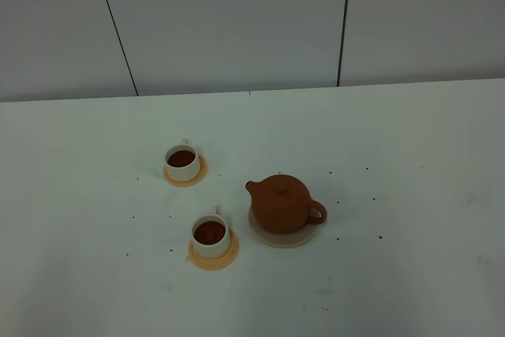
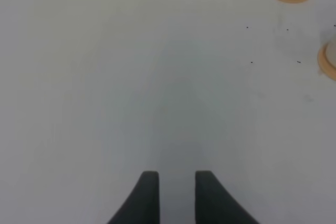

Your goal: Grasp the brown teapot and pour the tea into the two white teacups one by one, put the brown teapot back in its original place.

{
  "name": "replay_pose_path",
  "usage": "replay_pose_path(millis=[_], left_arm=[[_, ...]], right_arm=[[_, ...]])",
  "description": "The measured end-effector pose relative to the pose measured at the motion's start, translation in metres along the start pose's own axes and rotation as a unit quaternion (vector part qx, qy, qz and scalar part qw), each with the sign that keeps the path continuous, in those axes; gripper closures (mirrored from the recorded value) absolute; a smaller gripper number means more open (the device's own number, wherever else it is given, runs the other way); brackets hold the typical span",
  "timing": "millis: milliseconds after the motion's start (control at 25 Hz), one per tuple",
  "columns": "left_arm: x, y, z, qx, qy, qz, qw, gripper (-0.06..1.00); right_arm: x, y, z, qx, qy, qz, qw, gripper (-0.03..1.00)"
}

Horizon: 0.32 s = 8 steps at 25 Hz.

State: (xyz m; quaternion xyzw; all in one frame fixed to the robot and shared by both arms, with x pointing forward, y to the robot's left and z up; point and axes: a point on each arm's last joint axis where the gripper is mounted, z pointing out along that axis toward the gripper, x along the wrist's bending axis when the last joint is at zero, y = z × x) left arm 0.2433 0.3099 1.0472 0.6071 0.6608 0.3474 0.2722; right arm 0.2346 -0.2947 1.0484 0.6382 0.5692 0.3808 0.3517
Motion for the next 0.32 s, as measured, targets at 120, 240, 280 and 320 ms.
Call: replay_pose_path(millis=[120, 240, 280, 320], left_arm=[[0.0, 0.0, 0.0, 0.0, 0.0, 0.0, 1.0, 0.7], [0.0, 0.0, 0.0, 0.0, 0.0, 0.0, 1.0, 0.7], [0.0, 0.0, 0.0, 0.0, 0.0, 0.0, 1.0, 0.7], [0.0, 0.0, 0.0, 0.0, 0.0, 0.0, 1.0, 0.7]], right_arm=[[0.0, 0.0, 0.0, 0.0, 0.0, 0.0, 1.0, 0.73], [0.0, 0.0, 0.0, 0.0, 0.0, 0.0, 1.0, 0.73], [0.0, 0.0, 0.0, 0.0, 0.0, 0.0, 1.0, 0.73], [0.0, 0.0, 0.0, 0.0, 0.0, 0.0, 1.0, 0.73]])
